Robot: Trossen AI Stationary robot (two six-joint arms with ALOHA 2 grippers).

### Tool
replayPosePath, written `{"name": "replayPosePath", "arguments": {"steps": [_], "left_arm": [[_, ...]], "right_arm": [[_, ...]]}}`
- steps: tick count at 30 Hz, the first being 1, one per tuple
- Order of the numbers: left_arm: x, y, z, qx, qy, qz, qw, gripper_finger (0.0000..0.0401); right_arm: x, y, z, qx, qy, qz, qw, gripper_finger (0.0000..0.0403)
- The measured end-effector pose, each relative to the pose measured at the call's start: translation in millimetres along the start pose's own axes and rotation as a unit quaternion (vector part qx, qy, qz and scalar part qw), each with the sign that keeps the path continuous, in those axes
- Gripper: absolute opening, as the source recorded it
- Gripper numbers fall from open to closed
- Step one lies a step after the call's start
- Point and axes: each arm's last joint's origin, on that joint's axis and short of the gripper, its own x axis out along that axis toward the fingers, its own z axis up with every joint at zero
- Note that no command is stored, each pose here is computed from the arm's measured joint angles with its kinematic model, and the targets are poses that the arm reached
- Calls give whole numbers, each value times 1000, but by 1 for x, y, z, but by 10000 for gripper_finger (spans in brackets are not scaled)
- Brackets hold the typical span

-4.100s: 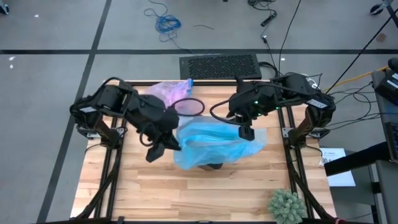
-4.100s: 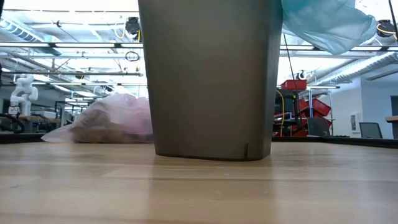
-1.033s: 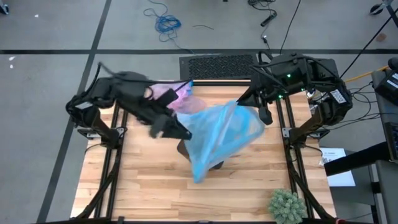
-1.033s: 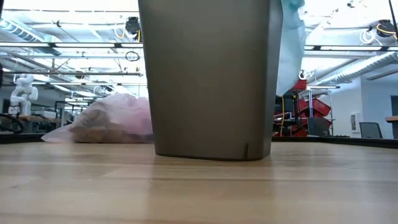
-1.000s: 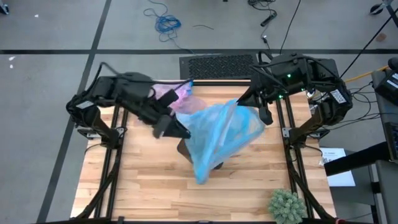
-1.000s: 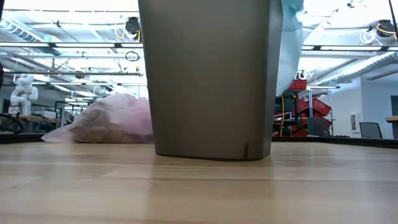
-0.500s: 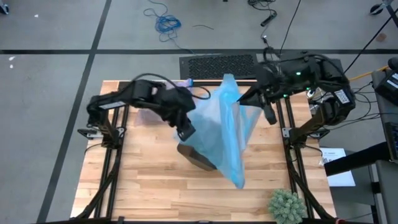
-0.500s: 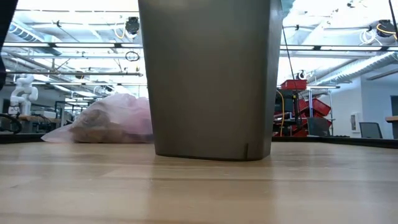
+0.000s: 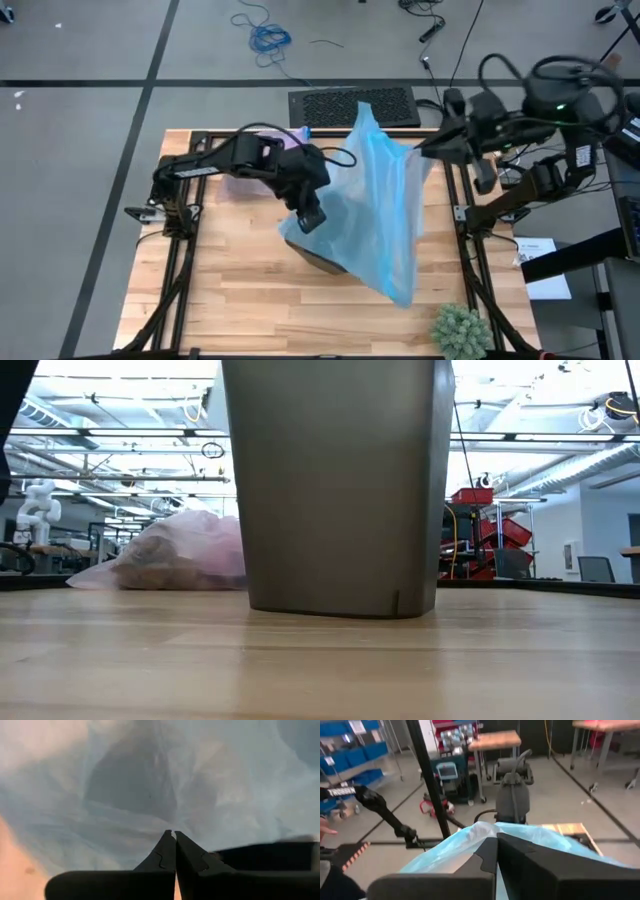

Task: Place trash/remove bag and relplace
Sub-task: Insert the new trash bag into the trash bin

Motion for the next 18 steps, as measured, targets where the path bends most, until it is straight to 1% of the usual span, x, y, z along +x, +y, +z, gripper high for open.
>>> {"name": "replayPosePath", "arguments": {"steps": [3,6,8,10,12,14,16,18], "left_arm": [[-17,-3,0,-22,-16,-23,999,1],[-43,-5,-2,-40,-46,-38,997,1],[-60,-6,-4,-53,-76,-43,995,1],[-71,-5,-7,-61,-94,-36,993,1],[-73,-3,-6,-65,-106,-27,992,1],[-72,-2,-5,-67,-104,-25,992,1],[-63,-3,0,-64,-92,-35,993,0],[-54,-4,5,-48,-90,-42,994,0]], "right_arm": [[-12,2,2,-2,-19,2,1000,0],[-22,3,5,-4,-37,5,999,0],[-30,5,5,-5,-47,7,999,0],[-37,6,7,-6,-62,13,998,0],[-44,8,9,-7,-77,30,997,0],[-53,10,13,-10,-102,45,994,0],[-62,12,16,-11,-126,54,990,0],[-69,14,17,-11,-139,63,988,0]]}}
